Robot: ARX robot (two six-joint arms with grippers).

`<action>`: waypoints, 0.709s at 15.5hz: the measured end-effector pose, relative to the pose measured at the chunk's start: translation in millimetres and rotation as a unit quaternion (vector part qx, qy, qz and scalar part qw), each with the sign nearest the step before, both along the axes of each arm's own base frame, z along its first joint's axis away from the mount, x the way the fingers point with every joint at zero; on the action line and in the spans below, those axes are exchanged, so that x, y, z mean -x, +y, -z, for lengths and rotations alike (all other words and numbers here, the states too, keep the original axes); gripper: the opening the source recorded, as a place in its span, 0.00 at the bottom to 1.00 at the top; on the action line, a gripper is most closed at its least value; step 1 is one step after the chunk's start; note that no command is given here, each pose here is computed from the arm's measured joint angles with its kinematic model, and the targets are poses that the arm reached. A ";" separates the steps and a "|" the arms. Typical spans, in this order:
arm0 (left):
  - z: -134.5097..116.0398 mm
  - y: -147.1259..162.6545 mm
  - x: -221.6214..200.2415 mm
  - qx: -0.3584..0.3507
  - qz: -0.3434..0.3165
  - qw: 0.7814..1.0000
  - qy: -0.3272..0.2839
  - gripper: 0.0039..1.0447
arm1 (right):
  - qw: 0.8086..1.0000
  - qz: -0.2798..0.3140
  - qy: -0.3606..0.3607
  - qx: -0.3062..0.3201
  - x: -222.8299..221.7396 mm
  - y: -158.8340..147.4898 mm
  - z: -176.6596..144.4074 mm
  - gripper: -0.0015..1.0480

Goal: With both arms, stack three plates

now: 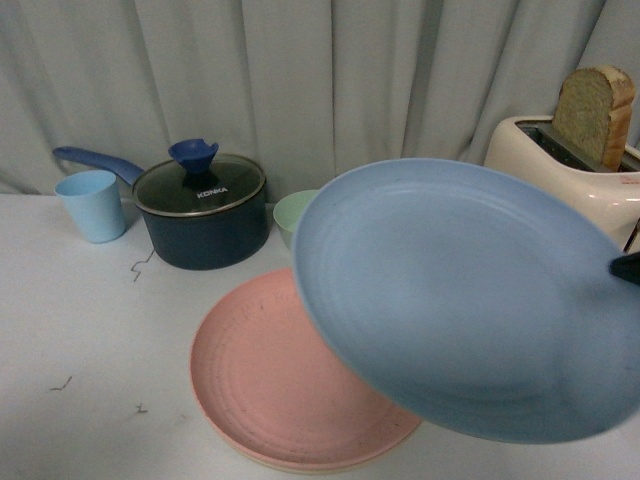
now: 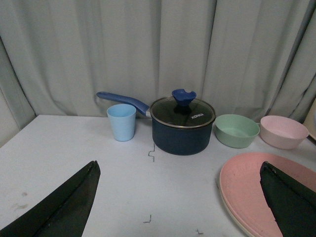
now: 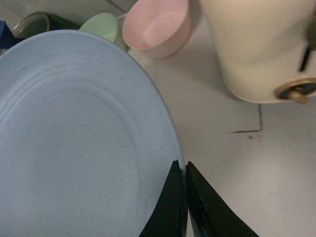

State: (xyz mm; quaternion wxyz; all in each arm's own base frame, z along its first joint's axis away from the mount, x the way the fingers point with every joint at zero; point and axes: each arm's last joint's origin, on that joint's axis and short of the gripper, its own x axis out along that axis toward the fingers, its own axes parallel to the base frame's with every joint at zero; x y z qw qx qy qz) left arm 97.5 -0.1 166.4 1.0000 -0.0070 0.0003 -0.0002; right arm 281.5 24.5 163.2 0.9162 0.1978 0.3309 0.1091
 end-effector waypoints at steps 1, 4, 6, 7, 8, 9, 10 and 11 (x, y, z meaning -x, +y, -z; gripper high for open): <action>0.0 0.0 0.0 0.000 0.000 1.000 0.000 0.94 | 1.000 -0.010 0.007 -0.001 -9.9 16.0 1.4 0.02; 0.0 0.0 0.0 0.000 0.000 1.000 0.000 0.94 | 0.999 -0.029 0.021 -0.001 -27.6 54.0 7.4 0.02; 0.0 0.0 0.0 0.000 0.000 1.000 0.000 0.94 | 0.999 -0.032 0.033 0.007 -36.4 68.7 15.1 0.02; 0.0 0.0 0.0 0.000 0.000 1.000 0.000 0.94 | 0.999 -0.030 0.043 0.012 -40.9 73.8 20.6 0.02; 0.0 0.0 0.0 0.000 0.000 1.000 0.000 0.94 | 0.998 -0.027 0.050 0.016 -43.8 76.6 25.5 0.02; 0.0 0.0 0.0 0.000 0.000 1.000 0.000 0.94 | 0.997 -0.021 0.063 0.026 -48.3 80.1 34.0 0.02; 0.0 0.0 0.0 0.000 0.000 1.000 0.000 0.94 | 0.997 -0.019 0.070 0.029 -51.0 82.1 38.9 0.02; 0.0 0.0 0.0 0.000 0.000 1.000 0.000 0.94 | 0.997 -0.018 0.075 0.032 -54.0 83.4 42.5 0.02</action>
